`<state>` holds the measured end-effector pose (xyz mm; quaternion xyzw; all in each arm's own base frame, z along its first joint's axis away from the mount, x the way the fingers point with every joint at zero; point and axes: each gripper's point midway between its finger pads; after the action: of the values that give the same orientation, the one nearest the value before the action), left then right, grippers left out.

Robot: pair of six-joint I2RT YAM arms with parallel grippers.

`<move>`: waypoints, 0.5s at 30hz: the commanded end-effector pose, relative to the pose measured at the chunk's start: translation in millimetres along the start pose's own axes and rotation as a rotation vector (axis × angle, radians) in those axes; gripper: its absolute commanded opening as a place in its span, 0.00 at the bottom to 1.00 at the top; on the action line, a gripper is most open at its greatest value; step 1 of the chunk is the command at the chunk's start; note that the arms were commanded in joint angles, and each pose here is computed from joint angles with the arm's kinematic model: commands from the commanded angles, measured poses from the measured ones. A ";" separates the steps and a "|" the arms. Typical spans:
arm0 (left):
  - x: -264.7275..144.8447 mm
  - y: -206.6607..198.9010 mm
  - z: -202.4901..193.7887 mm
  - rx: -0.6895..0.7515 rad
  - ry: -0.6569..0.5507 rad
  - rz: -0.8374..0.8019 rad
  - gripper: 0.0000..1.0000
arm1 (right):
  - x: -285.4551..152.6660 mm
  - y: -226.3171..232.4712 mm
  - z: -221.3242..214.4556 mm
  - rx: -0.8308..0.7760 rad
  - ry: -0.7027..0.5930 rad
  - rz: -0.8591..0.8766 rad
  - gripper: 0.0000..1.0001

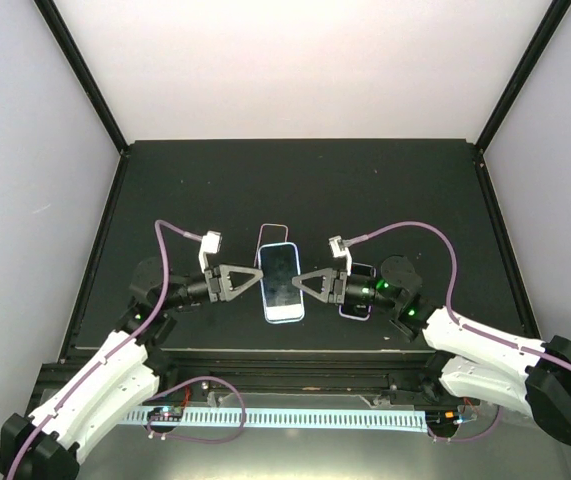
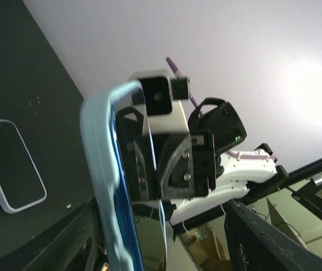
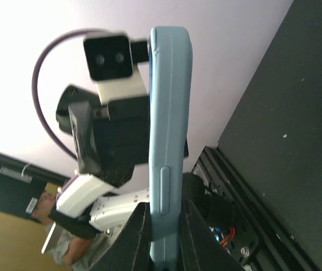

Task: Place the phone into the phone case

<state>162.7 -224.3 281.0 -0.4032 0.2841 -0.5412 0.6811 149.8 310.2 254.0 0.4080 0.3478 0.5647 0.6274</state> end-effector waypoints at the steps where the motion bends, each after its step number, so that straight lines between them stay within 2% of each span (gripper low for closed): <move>1: 2.3 -0.8 -17.3 0.007 0.064 -0.053 0.63 | -0.7 24.3 35.9 -0.017 -0.156 0.045 0.01; 6: 9.9 12.4 -29.7 -0.023 0.126 -0.022 0.61 | -0.5 22.4 46.6 -0.007 -0.209 0.025 0.01; 9: 12.3 15.5 -32.8 -0.029 0.139 -0.010 0.53 | -1.5 19.6 51.5 -0.007 -0.237 0.005 0.01; 11: 13.6 19.7 -34.7 -0.033 0.151 0.011 0.41 | -2.5 18.0 54.3 -0.006 -0.253 -0.004 0.01; 15: 14.5 30.2 -36.4 -0.059 0.159 0.058 0.08 | -1.6 12.9 55.1 -0.008 -0.258 -0.026 0.01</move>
<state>151.6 -242.5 237.2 -0.3842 0.3582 -0.5439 0.6544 183.0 305.2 257.8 0.4540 0.3180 0.4974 0.6674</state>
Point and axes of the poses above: each gripper's point midway between its finger pads, its own x axis out along the fingers, its own y axis along the line the jaws close on, z = x × y
